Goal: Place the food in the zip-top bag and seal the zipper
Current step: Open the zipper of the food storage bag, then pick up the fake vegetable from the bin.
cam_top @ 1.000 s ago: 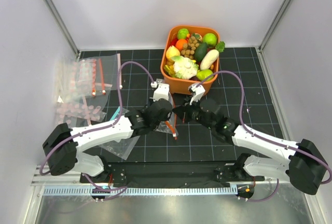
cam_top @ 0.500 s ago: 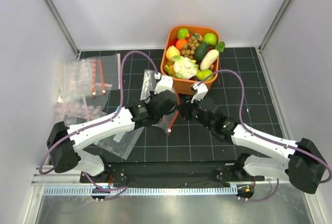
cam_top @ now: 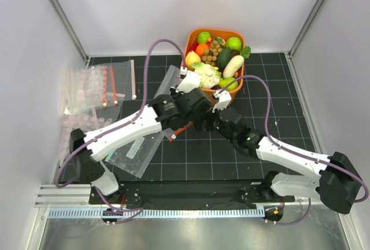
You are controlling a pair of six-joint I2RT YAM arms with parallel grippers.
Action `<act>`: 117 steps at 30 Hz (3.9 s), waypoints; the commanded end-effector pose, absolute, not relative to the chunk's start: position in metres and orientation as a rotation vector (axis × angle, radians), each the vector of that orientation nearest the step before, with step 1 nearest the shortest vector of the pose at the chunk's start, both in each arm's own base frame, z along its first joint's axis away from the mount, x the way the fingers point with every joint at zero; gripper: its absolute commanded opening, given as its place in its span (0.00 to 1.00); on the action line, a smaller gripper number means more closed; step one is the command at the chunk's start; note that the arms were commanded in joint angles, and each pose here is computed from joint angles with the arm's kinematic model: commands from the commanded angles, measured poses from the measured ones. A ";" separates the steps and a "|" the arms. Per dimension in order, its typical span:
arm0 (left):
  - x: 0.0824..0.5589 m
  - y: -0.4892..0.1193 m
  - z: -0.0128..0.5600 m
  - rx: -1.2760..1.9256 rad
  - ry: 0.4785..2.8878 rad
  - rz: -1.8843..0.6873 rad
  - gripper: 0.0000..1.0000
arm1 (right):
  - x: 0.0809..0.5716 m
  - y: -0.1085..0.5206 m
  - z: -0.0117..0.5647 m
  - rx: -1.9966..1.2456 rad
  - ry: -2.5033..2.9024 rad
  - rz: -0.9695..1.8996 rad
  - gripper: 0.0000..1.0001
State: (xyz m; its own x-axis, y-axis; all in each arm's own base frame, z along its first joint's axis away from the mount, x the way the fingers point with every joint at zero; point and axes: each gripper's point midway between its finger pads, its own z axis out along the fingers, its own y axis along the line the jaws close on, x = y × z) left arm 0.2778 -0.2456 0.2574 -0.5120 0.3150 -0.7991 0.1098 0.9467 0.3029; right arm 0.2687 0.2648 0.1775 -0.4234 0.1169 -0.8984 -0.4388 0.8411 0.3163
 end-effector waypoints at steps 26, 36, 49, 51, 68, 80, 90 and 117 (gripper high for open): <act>0.287 -0.155 0.254 0.053 1.941 0.566 0.31 | 0.331 0.248 0.175 0.123 1.956 0.585 0.01; 0.299 -0.182 0.217 0.156 2.079 0.490 0.36 | 0.328 0.257 0.188 0.072 1.919 0.740 0.01; 0.298 -0.164 0.220 0.066 2.112 0.378 0.00 | 0.330 0.248 0.183 0.075 1.961 0.749 0.12; 0.297 -0.165 0.222 0.087 2.112 0.387 0.00 | 0.328 0.257 0.184 0.017 1.960 0.782 0.28; 0.304 -0.137 0.233 0.058 1.982 0.820 0.00 | 0.322 0.265 0.203 -0.116 1.944 0.751 0.79; 0.314 -0.145 0.207 0.060 2.105 0.631 0.00 | 0.328 0.247 0.225 -0.094 1.878 0.658 0.81; 0.317 -0.155 0.197 0.082 2.146 0.572 0.00 | 0.366 0.231 0.255 -0.071 1.832 0.443 0.87; 0.314 -0.162 0.195 0.079 2.170 0.491 0.00 | 0.480 0.207 0.164 0.213 2.081 0.151 0.99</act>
